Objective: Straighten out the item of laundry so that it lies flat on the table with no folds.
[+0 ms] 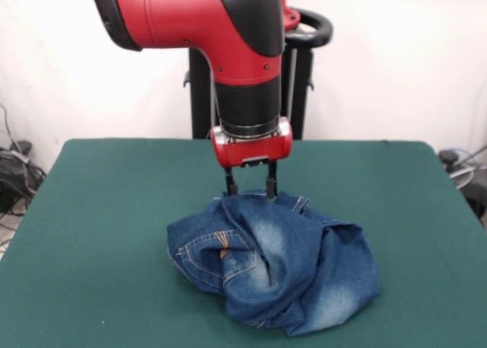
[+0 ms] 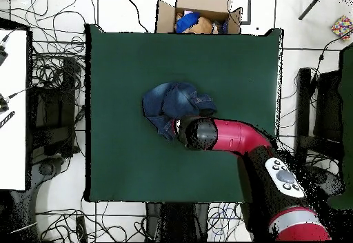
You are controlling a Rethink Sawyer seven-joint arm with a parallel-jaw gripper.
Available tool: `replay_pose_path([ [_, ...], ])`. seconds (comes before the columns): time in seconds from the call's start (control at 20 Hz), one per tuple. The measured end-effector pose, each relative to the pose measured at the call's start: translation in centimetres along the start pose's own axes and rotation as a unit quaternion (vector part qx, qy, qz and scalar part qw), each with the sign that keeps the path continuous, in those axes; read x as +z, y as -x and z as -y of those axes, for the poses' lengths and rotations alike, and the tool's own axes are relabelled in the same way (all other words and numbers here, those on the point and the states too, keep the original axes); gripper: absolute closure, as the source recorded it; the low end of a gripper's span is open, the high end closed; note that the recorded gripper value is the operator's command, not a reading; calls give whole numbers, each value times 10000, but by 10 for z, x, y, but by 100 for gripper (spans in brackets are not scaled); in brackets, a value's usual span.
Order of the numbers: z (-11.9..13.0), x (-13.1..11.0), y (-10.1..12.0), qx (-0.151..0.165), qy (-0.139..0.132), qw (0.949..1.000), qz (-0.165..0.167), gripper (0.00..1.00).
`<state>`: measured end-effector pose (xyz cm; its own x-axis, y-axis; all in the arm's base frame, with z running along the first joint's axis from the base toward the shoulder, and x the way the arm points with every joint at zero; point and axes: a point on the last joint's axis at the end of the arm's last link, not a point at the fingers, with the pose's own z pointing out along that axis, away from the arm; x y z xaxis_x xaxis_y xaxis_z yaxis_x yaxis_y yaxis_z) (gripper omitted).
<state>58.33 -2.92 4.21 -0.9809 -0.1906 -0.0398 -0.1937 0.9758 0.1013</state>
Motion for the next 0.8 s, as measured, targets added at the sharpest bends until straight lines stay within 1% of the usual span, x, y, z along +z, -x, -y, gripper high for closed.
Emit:
replay_pose_path([
  [0.3, 5, 4, 2, -64, -52, 10000, 20, 0],
  [0.5, 7, 13, 2, -153, -85, 9998, 30, 0],
  [0.8, 2, 35, 5, -185, -30, 9998, 89, 0],
])
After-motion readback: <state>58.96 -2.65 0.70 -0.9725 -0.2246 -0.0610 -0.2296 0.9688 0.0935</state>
